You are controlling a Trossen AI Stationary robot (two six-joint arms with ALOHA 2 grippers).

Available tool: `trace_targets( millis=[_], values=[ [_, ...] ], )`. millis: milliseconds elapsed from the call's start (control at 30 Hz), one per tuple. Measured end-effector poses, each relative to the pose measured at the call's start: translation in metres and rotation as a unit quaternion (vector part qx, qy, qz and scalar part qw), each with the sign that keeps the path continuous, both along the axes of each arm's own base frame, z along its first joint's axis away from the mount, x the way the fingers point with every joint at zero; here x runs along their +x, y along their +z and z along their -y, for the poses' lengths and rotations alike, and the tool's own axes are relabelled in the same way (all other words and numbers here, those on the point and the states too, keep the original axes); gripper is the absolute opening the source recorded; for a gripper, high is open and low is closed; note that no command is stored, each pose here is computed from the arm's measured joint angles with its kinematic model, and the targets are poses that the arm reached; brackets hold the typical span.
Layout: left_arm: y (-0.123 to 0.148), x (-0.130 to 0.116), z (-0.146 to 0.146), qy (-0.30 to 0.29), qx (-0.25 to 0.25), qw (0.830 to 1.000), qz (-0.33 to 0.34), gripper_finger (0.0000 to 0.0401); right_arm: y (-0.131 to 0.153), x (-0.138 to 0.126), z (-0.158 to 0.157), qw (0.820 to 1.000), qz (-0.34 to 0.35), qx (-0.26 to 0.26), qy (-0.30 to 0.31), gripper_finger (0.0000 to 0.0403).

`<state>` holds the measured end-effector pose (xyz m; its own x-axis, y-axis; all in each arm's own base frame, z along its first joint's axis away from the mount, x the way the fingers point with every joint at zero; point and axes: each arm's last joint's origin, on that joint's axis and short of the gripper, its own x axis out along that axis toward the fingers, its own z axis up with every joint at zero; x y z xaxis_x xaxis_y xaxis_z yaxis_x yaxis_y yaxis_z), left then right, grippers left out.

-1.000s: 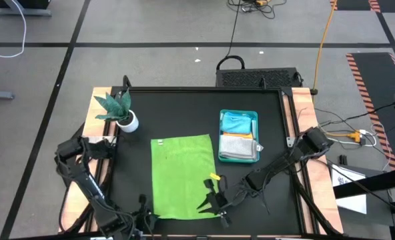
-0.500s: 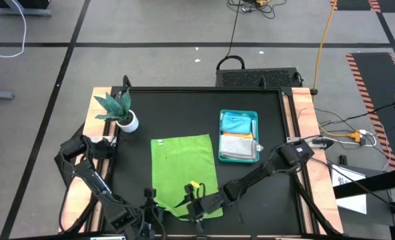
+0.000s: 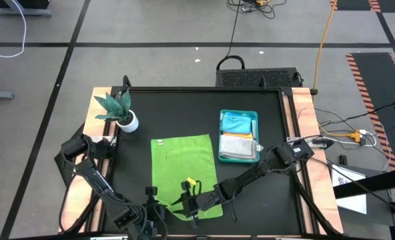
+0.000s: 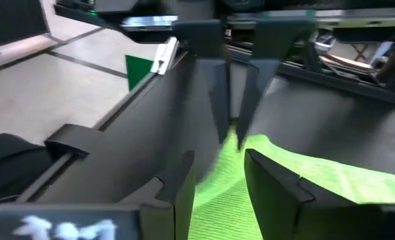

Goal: Fold microfiber towels
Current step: Fold the light green microfiber cloth

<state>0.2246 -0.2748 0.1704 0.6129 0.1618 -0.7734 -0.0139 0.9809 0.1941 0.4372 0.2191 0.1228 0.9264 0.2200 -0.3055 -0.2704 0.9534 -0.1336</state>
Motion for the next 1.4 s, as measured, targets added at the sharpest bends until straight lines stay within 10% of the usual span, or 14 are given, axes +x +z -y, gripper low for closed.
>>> trace_targets(
  millis=[533, 967, 1400],
  values=[
    [0.000, 0.005, -0.004, 0.002, 0.005, 1.000, -0.001, 0.0037, 0.000, 0.002, 0.003, 1.000, -0.002, 0.006, -0.006, 0.0110],
    [0.000, 0.006, -0.005, 0.013, -0.003, 1.000, 0.001, 0.0126, -0.005, 0.007, 0.018, 0.999, -0.029, 0.027, -0.035, 0.0005],
    [-0.002, -0.019, 0.003, -0.005, 0.032, 0.999, -0.021, 0.0154, -0.019, -0.002, 0.023, 0.997, -0.052, 0.041, -0.045, 0.0001]
  ],
)
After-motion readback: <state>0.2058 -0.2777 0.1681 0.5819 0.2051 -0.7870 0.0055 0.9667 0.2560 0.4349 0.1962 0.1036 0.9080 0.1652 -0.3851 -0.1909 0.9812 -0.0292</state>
